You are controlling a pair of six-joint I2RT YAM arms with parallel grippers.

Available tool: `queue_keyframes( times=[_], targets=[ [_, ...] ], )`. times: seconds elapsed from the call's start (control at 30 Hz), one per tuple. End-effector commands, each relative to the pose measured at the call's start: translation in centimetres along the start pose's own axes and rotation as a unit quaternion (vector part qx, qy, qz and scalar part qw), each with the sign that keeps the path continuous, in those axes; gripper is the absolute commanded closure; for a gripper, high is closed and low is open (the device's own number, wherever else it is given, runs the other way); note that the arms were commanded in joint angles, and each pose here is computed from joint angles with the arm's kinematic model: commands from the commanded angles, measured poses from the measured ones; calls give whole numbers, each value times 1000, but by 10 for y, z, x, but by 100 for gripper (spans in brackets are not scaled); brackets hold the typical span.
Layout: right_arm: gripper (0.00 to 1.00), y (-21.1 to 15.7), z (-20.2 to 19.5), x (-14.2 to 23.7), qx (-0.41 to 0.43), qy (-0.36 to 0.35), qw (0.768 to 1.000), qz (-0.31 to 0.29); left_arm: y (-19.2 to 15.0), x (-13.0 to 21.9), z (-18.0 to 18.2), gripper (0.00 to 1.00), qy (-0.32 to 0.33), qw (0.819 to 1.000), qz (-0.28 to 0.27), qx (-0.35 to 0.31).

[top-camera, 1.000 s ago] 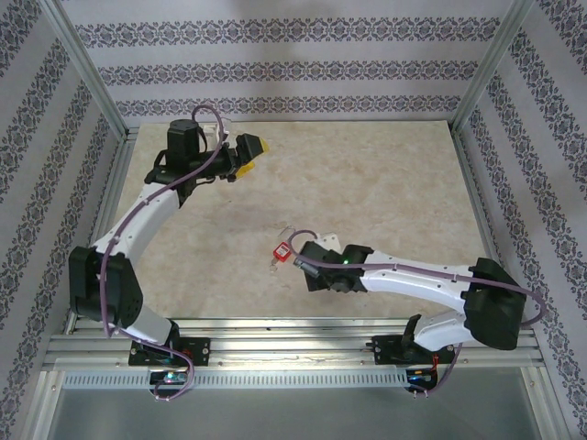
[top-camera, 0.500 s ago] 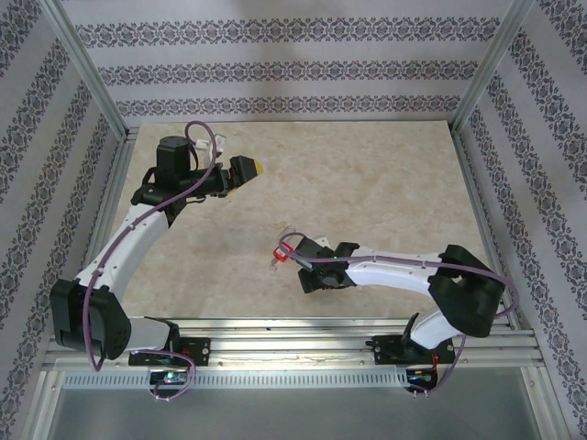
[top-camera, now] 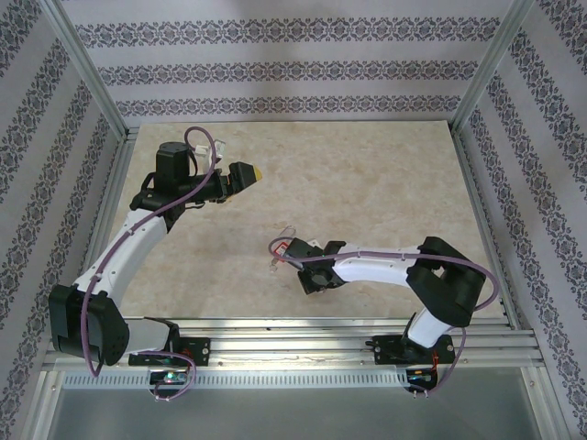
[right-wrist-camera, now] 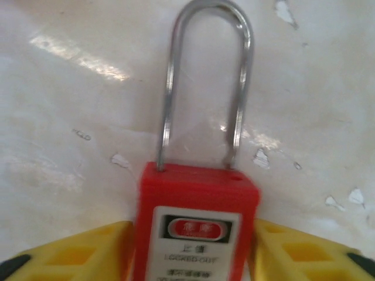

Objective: Unlock with the key

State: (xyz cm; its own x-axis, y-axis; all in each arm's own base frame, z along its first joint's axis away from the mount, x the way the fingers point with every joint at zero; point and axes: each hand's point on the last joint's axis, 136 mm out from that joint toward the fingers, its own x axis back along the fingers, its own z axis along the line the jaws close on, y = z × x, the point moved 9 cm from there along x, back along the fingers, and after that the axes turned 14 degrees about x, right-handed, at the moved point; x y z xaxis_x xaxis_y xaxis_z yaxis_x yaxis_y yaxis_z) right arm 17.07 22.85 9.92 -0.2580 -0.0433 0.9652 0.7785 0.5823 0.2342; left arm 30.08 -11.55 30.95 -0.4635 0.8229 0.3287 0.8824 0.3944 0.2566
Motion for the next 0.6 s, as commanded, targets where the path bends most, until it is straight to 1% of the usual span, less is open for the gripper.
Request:
queue_keyframes(
  times=[0.0,0.07,0.2,0.27,0.33,0.4,0.53,0.57],
  targets=[
    [67,-5,-16,-4,-13,-52,999,5,-2,7,0,0,1,1000,-6,-14],
    [80,-8,-19,7,-19,-45,999,-9,-2,7,1,0,2,1000,-6,-14],
    [91,-8,-25,41,-22,-20,998,-53,-4,9,1,0,0,1000,-8,-13],
    [93,-7,-29,57,-24,6,997,-76,-7,12,0,0,-3,1000,-12,-15],
    [93,-5,-32,71,-29,58,993,-95,-9,13,0,0,-3,1000,-14,-16],
    [92,-5,-38,84,-35,90,989,-111,-11,14,1,0,-2,1000,-15,-15],
    [88,-7,-46,95,-49,137,981,-125,-14,15,5,0,2,1000,-15,-14],
    [87,-7,-45,96,-51,158,978,-127,-15,15,6,0,3,1000,-15,-14]
  ],
)
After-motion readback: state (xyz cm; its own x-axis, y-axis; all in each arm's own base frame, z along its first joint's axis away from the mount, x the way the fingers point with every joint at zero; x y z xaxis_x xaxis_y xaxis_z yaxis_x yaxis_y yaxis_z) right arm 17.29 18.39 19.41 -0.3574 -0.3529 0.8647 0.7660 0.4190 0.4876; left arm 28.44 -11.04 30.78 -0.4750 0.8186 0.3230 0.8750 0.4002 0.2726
